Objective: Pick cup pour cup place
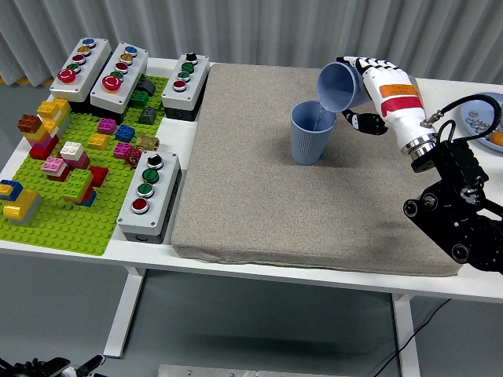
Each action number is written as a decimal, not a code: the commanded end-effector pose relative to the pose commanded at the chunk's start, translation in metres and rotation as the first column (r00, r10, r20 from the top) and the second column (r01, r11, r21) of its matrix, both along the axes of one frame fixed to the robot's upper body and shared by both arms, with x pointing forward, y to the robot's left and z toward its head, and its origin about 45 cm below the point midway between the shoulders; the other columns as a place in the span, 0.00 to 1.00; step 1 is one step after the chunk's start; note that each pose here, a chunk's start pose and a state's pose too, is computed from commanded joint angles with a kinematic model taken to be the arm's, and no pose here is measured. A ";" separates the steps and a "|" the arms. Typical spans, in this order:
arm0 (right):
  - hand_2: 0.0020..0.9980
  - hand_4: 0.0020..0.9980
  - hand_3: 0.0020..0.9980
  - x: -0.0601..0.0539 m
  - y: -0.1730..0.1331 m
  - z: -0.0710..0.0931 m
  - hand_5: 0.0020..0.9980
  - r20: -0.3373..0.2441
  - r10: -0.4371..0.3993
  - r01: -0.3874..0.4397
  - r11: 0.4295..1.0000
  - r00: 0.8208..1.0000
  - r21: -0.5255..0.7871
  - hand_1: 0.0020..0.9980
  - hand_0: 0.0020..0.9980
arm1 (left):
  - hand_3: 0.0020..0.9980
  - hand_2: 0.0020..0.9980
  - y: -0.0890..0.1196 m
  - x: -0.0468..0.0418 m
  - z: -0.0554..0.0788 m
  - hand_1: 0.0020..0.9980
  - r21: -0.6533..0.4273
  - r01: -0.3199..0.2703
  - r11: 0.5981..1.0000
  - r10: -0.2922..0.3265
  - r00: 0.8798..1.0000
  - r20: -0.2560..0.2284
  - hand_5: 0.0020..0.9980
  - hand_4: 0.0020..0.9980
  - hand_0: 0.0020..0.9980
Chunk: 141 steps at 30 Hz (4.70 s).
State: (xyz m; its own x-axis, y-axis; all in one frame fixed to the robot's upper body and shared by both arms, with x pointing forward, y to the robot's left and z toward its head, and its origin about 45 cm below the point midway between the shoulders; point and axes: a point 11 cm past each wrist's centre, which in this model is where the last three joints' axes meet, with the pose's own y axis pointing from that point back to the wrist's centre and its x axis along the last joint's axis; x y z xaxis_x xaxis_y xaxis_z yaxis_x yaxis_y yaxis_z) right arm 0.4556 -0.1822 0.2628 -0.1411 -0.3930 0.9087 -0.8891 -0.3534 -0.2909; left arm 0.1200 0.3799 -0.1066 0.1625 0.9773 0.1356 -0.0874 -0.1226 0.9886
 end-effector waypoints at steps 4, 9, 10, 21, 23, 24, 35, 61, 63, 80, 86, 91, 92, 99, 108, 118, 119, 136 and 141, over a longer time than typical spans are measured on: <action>0.56 0.74 0.63 -0.001 0.002 -0.001 0.03 0.008 0.008 -0.008 1.000 1.000 -0.023 0.68 0.81 | 0.65 0.81 0.000 -0.0003 0.000 0.76 0.001 0.000 1.000 0.000 1.000 0.000 0.99 0.51 0.77; 0.56 0.74 0.63 -0.002 0.004 -0.001 0.03 0.020 0.013 -0.012 0.999 1.000 -0.048 0.68 0.81 | 0.65 0.81 0.000 -0.0011 0.000 0.76 0.001 0.000 1.000 0.000 1.000 -0.002 0.99 0.51 0.77; 0.57 0.74 0.62 -0.002 0.005 -0.001 0.03 0.022 0.012 -0.011 0.999 1.000 -0.051 0.68 0.81 | 0.65 0.81 0.000 -0.0012 0.000 0.76 0.001 0.000 1.000 0.000 1.000 -0.003 0.99 0.51 0.77; 0.57 0.74 0.62 -0.001 0.004 -0.002 0.03 0.033 0.010 -0.007 0.996 0.999 -0.086 0.68 0.82 | 0.65 0.81 0.001 -0.0040 -0.001 0.76 0.002 0.000 1.000 0.000 1.000 -0.007 0.99 0.51 0.77; 0.57 0.74 0.62 -0.001 0.003 -0.001 0.03 0.036 0.008 -0.005 0.996 0.999 -0.093 0.68 0.82 | 0.65 0.81 0.001 -0.0036 -0.001 0.76 0.003 0.001 1.000 -0.001 1.000 -0.007 0.99 0.51 0.77; 0.57 0.74 0.62 -0.001 0.003 -0.001 0.03 0.041 0.005 -0.001 0.995 0.999 -0.098 0.68 0.82 | 0.65 0.81 0.001 -0.0034 -0.001 0.76 0.003 0.001 1.000 -0.001 1.000 -0.007 0.99 0.51 0.77; 0.57 0.75 0.62 0.000 0.005 0.000 0.03 0.059 -0.005 0.013 0.990 0.998 -0.140 0.69 0.84 | 0.65 0.81 0.001 -0.0035 -0.001 0.76 0.003 0.000 1.000 0.000 1.000 -0.007 0.99 0.51 0.77; 0.57 0.75 0.61 0.000 0.011 0.004 0.04 0.094 0.021 0.003 0.970 0.995 -0.243 0.69 0.85 | 0.65 0.81 0.002 -0.0012 0.000 0.76 0.005 0.000 1.000 0.000 1.000 -0.002 0.99 0.51 0.77; 0.57 0.75 0.61 0.000 0.012 0.005 0.04 0.098 0.024 0.002 0.967 0.995 -0.255 0.69 0.85 | 0.65 0.81 0.003 -0.0016 0.000 0.76 0.005 0.001 1.000 -0.001 1.000 -0.003 0.99 0.51 0.77; 0.58 0.76 0.61 0.000 0.015 0.007 0.03 0.111 0.025 0.007 0.960 0.994 -0.282 0.70 0.86 | 0.65 0.81 0.004 -0.0056 0.000 0.76 0.008 0.002 1.000 -0.001 1.000 -0.013 0.99 0.51 0.77; 0.58 0.76 0.61 0.001 0.014 0.008 0.03 0.114 0.020 0.013 0.959 0.993 -0.281 0.69 0.85 | 0.65 0.81 0.004 -0.0063 0.000 0.76 0.009 0.007 1.000 -0.007 1.000 -0.015 0.99 0.51 0.77; 0.58 0.76 0.61 0.002 0.013 0.009 0.03 0.114 0.014 0.019 0.960 0.993 -0.279 0.70 0.86 | 0.65 0.81 0.004 -0.0052 0.000 0.76 0.010 0.010 1.000 -0.010 1.000 -0.012 0.99 0.51 0.77; 0.58 0.76 0.61 0.002 0.013 0.009 0.03 0.113 0.012 0.020 0.961 0.994 -0.277 0.70 0.86 | 0.65 0.81 0.004 -0.0051 0.000 0.76 0.010 0.010 1.000 -0.010 1.000 -0.012 0.99 0.51 0.77; 0.58 0.76 0.61 0.002 0.009 0.012 0.03 0.090 -0.024 0.043 0.977 0.996 -0.209 0.70 0.86 | 0.65 0.81 0.004 -0.0055 0.000 0.76 0.009 0.008 1.000 -0.008 1.000 -0.013 0.99 0.51 0.77; 0.59 0.76 0.61 0.005 -0.003 0.006 0.03 -0.090 -0.131 0.133 0.991 0.987 0.019 0.70 0.86 | 0.65 0.81 0.003 -0.0058 -0.001 0.76 0.008 0.008 1.000 -0.008 1.000 -0.014 0.99 0.51 0.77; 0.59 0.76 0.61 0.014 -0.055 -0.025 0.04 -0.531 -0.179 0.436 0.802 0.828 0.409 0.70 0.84 | 0.65 0.81 0.001 -0.0067 -0.001 0.76 0.005 0.005 1.000 -0.005 1.000 -0.014 0.99 0.51 0.77; 0.59 0.76 0.61 0.013 -0.059 -0.029 0.04 -0.562 -0.169 0.462 0.775 0.809 0.432 0.70 0.84 | 0.65 0.81 0.001 -0.0069 -0.002 0.76 0.005 0.006 1.000 -0.006 1.000 -0.014 0.99 0.51 0.77; 0.59 0.75 0.61 -0.007 -0.103 -0.061 0.04 -0.710 0.027 0.650 0.379 0.704 0.659 0.70 0.84 | 0.65 0.81 -0.003 -0.0098 -0.003 0.76 -0.001 0.009 1.000 -0.009 1.000 -0.020 0.99 0.51 0.77; 0.59 0.75 0.61 -0.012 -0.096 -0.068 0.04 -0.681 0.014 0.617 0.407 0.733 0.673 0.70 0.84 | 0.65 0.81 -0.003 -0.0114 -0.004 0.76 -0.002 0.013 1.000 -0.013 1.000 -0.024 0.99 0.51 0.77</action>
